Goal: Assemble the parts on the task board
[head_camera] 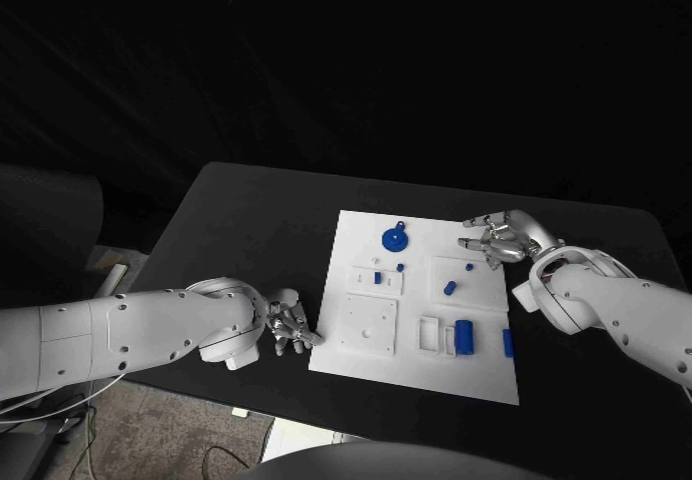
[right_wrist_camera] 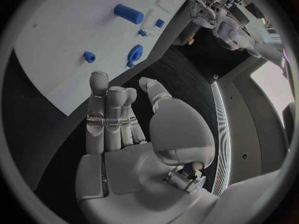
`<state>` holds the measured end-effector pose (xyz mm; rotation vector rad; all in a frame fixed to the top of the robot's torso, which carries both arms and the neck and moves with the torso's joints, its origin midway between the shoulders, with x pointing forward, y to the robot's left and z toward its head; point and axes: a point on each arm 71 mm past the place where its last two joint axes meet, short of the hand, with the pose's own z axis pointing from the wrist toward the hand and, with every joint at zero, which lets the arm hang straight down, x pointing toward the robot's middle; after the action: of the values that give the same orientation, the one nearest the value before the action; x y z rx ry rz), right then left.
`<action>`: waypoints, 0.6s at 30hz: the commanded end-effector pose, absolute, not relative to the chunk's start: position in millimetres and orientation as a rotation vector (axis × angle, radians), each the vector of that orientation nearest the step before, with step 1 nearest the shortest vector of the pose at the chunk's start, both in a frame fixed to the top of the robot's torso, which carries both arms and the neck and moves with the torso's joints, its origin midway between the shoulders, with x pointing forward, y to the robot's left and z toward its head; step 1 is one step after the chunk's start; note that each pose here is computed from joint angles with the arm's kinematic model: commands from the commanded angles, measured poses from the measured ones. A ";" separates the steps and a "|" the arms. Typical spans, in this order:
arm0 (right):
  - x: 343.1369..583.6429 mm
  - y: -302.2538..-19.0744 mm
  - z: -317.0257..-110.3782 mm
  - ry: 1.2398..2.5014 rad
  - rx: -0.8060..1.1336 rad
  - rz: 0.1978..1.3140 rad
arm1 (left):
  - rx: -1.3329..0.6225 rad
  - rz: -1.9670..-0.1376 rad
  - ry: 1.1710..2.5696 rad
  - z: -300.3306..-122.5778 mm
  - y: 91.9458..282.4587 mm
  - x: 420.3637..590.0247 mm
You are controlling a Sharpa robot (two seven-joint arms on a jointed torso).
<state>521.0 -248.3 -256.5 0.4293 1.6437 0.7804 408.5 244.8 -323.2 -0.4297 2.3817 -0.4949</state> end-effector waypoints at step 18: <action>517.6 -241.8 -255.1 1.651 0.403 0.811 | -0.624 -0.693 2.304 -298.5 262.7 427.4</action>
<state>518.6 -244.0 -255.1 0.4233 1.6452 0.7968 426.7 266.6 -301.5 -0.5900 2.3176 -0.5997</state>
